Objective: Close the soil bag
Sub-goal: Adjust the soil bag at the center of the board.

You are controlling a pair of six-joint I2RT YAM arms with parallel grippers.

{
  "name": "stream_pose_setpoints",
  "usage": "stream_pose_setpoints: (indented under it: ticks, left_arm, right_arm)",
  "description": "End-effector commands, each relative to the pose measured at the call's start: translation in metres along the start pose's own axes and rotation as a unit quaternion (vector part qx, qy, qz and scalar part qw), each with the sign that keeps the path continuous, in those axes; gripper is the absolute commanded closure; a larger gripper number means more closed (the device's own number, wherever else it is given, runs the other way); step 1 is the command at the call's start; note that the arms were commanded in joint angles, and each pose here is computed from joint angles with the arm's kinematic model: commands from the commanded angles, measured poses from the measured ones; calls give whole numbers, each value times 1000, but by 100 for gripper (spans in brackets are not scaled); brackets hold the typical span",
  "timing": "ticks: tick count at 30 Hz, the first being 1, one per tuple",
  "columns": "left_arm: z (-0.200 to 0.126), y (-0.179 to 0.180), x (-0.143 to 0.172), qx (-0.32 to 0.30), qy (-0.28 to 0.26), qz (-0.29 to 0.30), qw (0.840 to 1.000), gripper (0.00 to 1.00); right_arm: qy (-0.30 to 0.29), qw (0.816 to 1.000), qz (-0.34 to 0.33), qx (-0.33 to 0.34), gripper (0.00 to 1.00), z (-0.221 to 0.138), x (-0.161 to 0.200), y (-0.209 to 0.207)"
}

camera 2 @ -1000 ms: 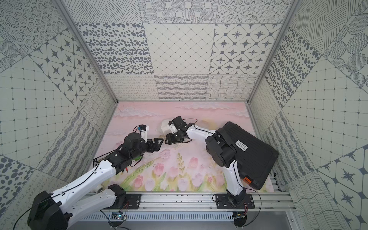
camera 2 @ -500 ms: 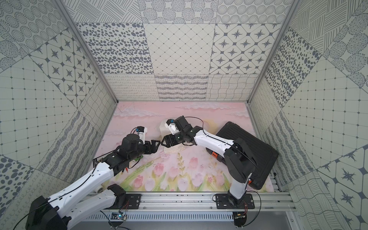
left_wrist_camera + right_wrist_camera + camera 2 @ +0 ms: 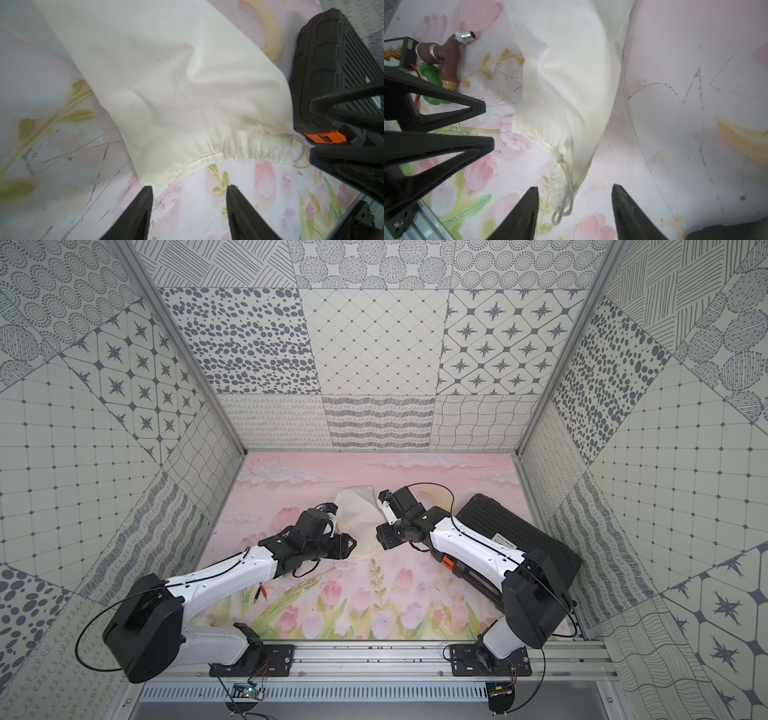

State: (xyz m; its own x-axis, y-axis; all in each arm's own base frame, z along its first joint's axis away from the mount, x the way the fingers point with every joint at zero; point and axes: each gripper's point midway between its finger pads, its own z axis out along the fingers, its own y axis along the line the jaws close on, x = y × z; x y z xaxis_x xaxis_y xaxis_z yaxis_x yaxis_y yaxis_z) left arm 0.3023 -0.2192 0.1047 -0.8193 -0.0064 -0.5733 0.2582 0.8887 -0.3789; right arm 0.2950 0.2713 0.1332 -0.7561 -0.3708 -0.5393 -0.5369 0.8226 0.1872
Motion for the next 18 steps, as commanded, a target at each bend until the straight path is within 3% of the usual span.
stream_pose_setpoints:
  ticks: [1,13,18]
  left_arm:
    - [13,-21,-6,43,5,3,999,40]
    - [15,-21,-5,42,6,2,999,38]
    - [12,-23,-6,48,0,5,999,38]
  right_arm:
    - [7,1000,-2,6,45,3,6,0]
    - [33,999,5,-11,67,18,16,6]
    - [26,1000,6,-16,90,14,13,9]
